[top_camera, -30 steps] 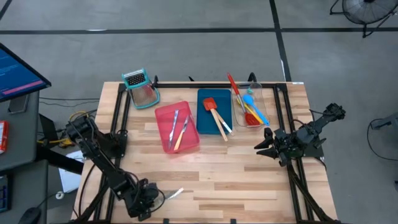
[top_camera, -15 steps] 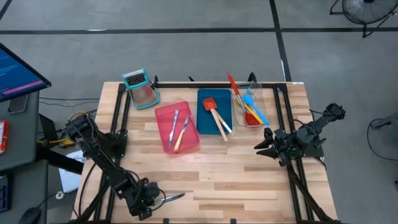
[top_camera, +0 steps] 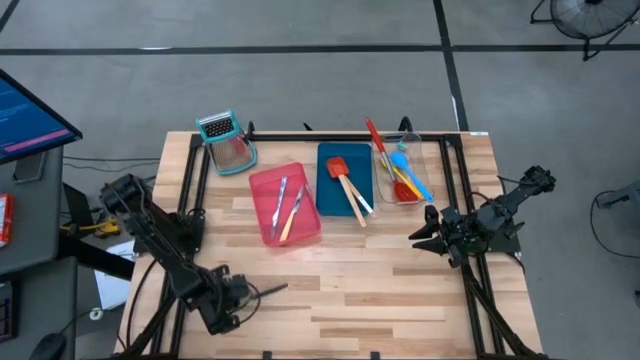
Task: Pick & Place Kitchen Items
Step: Put the green table knife into the red bin
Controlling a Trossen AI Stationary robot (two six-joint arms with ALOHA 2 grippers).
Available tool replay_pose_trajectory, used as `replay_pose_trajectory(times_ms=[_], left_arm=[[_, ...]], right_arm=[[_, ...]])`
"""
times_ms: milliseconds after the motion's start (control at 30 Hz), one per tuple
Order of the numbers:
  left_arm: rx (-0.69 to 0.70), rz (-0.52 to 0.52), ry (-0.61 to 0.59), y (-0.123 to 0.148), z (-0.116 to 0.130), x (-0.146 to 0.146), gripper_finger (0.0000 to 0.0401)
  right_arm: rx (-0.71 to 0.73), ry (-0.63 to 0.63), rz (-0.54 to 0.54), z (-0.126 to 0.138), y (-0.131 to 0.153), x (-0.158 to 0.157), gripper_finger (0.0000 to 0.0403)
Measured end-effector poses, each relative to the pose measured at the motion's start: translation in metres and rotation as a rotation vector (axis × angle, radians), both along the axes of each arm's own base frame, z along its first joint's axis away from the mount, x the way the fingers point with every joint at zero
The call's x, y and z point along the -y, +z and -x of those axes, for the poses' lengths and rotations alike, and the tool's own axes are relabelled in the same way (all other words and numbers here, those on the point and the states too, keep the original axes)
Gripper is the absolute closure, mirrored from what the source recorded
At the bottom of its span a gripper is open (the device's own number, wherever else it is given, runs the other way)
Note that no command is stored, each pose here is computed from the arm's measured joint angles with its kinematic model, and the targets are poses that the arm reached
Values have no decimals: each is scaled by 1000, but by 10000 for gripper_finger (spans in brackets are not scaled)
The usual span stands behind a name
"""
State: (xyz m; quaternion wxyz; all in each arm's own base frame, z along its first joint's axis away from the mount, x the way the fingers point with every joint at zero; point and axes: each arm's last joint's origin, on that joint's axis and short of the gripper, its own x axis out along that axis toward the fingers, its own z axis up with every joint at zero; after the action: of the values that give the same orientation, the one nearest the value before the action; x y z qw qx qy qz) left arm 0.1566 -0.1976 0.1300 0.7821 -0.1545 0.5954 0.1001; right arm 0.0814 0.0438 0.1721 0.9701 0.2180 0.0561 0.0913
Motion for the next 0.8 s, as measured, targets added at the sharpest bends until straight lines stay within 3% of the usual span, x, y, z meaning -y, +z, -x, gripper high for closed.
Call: replay_pose_trajectory(times_ms=[167,367,800], left_arm=[[26,-110,7,6,1,-13,400],[33,-117,-17,5,-3,-14,400],[77,4,-24,-8,-2,-12,398]], right_arm=[[0,0,0,0,0,0,280],[0,0,0,0,0,0,280],[0,0,0,0,0,0,280]])
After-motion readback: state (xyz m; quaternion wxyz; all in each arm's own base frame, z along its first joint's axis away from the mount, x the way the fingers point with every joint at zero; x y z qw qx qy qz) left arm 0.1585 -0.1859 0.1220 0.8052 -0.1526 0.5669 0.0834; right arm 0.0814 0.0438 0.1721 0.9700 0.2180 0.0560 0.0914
